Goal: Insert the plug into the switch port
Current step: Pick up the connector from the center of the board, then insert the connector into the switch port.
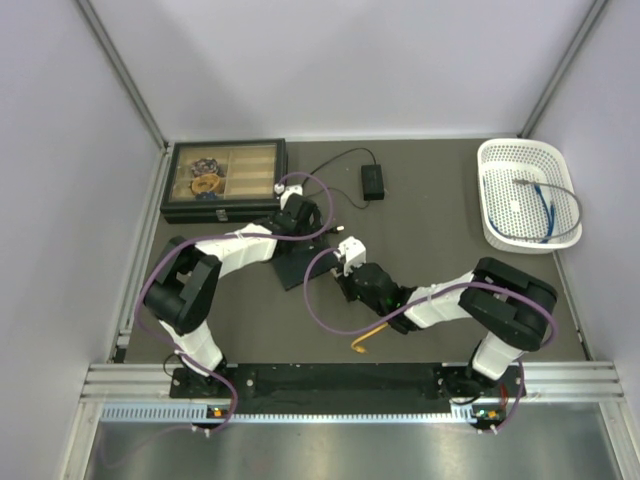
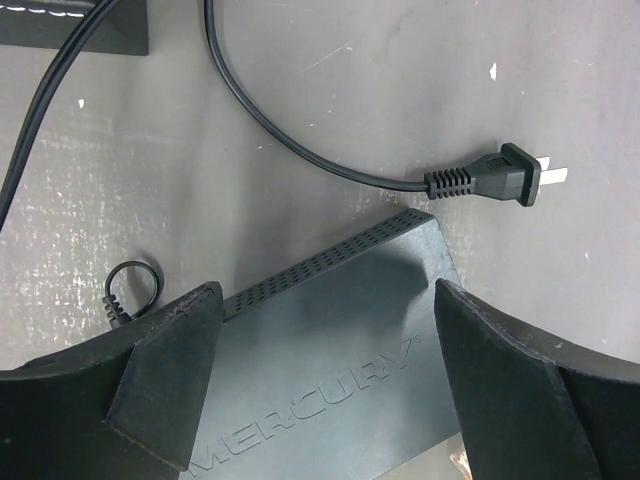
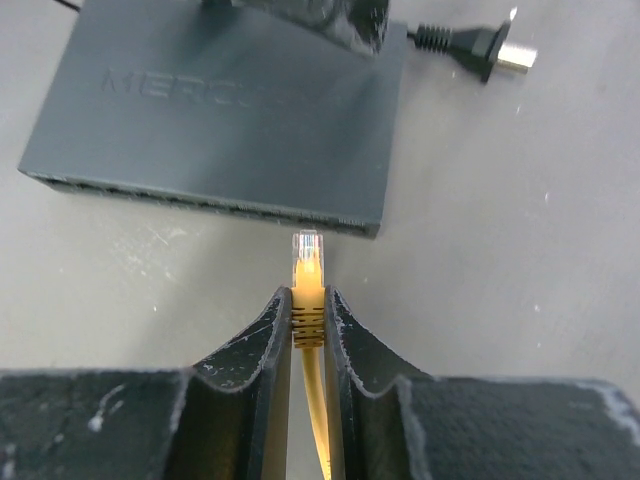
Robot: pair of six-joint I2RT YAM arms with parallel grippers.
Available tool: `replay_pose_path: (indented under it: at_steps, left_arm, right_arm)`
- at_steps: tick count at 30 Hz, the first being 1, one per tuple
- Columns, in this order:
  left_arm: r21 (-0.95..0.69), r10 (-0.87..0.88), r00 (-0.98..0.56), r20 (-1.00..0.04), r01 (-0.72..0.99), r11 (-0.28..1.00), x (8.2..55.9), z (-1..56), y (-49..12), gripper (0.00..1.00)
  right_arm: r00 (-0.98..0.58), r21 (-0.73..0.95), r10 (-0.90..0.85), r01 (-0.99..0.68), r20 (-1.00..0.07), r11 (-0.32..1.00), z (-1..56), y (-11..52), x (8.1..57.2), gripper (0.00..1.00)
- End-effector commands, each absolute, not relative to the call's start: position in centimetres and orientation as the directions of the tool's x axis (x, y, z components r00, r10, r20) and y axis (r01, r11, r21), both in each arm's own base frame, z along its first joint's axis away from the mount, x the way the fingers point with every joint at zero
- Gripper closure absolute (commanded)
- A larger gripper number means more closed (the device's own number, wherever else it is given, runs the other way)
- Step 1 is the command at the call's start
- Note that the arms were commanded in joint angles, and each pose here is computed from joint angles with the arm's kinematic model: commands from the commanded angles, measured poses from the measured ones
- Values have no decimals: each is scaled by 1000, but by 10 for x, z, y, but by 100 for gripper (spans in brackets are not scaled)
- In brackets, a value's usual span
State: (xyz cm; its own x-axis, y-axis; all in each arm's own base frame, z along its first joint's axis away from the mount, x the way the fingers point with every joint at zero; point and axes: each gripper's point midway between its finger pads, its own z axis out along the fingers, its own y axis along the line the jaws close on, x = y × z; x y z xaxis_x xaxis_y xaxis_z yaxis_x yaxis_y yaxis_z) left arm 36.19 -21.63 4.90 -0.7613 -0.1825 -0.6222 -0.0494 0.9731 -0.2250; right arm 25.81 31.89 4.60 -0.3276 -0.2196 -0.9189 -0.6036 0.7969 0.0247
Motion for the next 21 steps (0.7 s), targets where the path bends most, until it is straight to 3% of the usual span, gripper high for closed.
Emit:
replay_pose_path:
  at_steps: [1, 21]
  left_arm:
    - [-260, -193, -796, -573, -47, 965, 357, 44, -226, 11]
    - [-302, -245, -803, -544, -85, 949, 349, 47, -227, 13]
  right_arm:
    - [-351, 67, -173, -577, -920, 814, 54, 324, 265, 100]
    - [-279, 15, -158, -533, -947, 846, 58, 327, 283, 100]
